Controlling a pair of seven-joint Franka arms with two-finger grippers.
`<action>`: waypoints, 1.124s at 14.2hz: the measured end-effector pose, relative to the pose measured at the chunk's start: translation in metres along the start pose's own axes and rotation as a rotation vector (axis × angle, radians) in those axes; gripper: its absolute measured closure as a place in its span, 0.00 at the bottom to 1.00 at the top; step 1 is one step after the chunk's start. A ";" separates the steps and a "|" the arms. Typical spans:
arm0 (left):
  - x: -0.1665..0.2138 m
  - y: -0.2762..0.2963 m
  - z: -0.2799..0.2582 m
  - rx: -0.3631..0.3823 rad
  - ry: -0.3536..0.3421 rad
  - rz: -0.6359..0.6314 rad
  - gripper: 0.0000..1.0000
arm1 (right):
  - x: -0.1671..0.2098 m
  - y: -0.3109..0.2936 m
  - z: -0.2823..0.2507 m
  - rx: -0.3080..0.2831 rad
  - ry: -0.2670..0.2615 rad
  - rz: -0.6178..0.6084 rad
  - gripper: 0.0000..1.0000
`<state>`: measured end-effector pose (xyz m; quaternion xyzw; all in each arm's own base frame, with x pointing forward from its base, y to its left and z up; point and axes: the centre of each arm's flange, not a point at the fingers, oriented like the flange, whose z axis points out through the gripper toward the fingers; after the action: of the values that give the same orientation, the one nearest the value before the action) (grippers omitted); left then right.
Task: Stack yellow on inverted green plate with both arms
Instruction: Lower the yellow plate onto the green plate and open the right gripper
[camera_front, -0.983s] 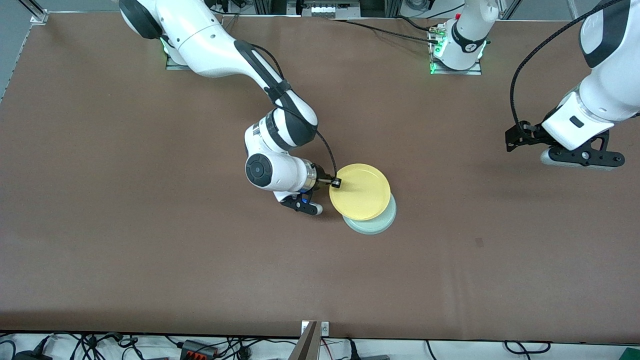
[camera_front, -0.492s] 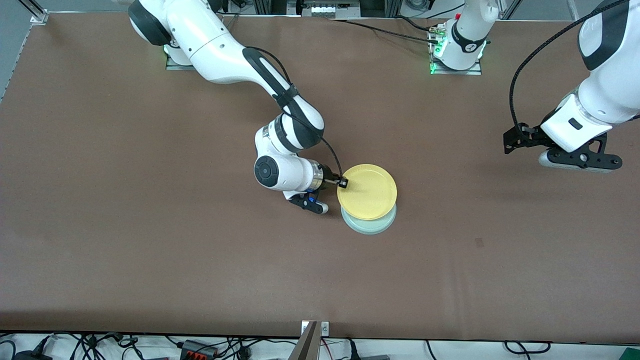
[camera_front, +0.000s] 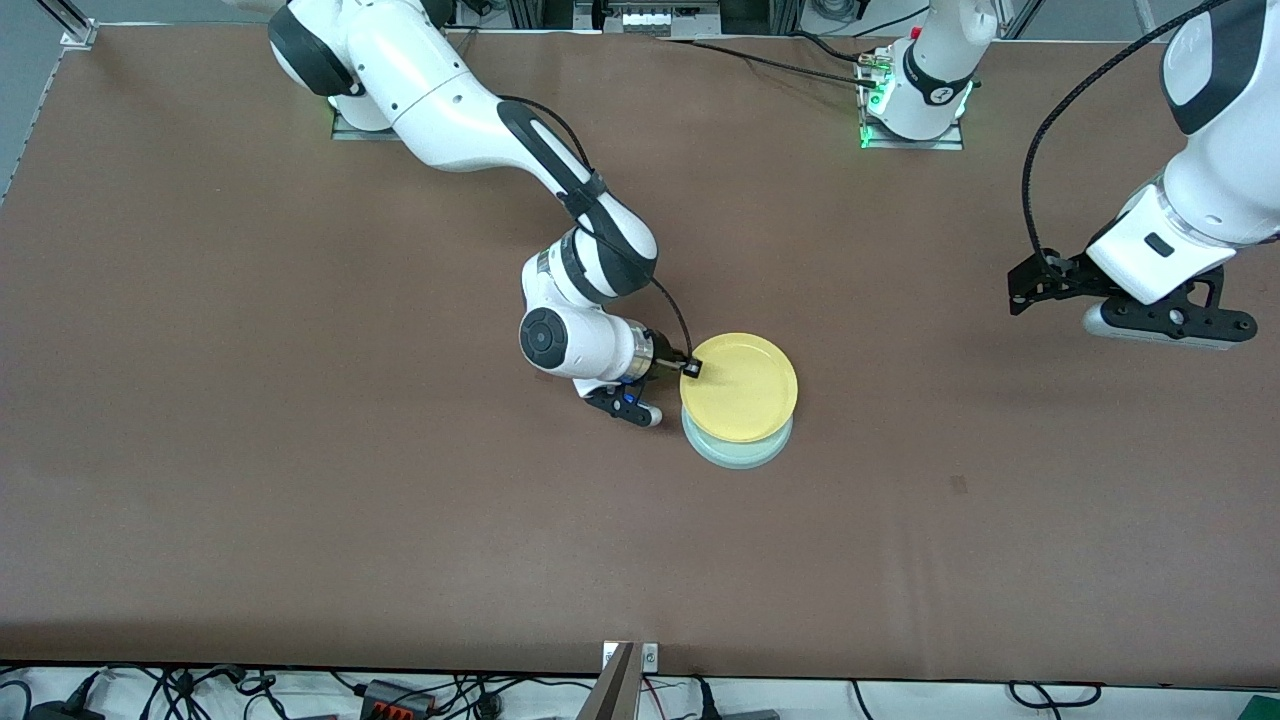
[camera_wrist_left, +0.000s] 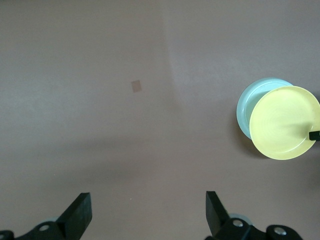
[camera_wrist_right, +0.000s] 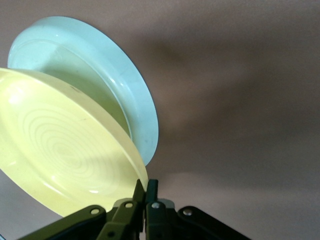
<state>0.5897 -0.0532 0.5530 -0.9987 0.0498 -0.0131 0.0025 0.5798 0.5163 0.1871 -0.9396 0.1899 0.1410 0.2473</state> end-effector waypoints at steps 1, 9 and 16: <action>-0.001 -0.005 0.000 0.000 -0.007 -0.008 0.00 | 0.000 0.000 0.002 0.005 0.008 0.000 0.97; -0.021 -0.020 -0.017 0.009 0.051 0.054 0.00 | 0.000 -0.002 0.007 0.023 0.032 -0.002 0.90; -0.029 -0.019 -0.021 0.009 0.038 0.021 0.00 | 0.011 -0.007 -0.017 -0.022 0.042 -0.030 0.22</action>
<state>0.5622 -0.0313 0.5728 -0.9976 0.0605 -0.0324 0.0060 0.5956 0.5095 0.1999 -0.9477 0.1795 0.1197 0.2352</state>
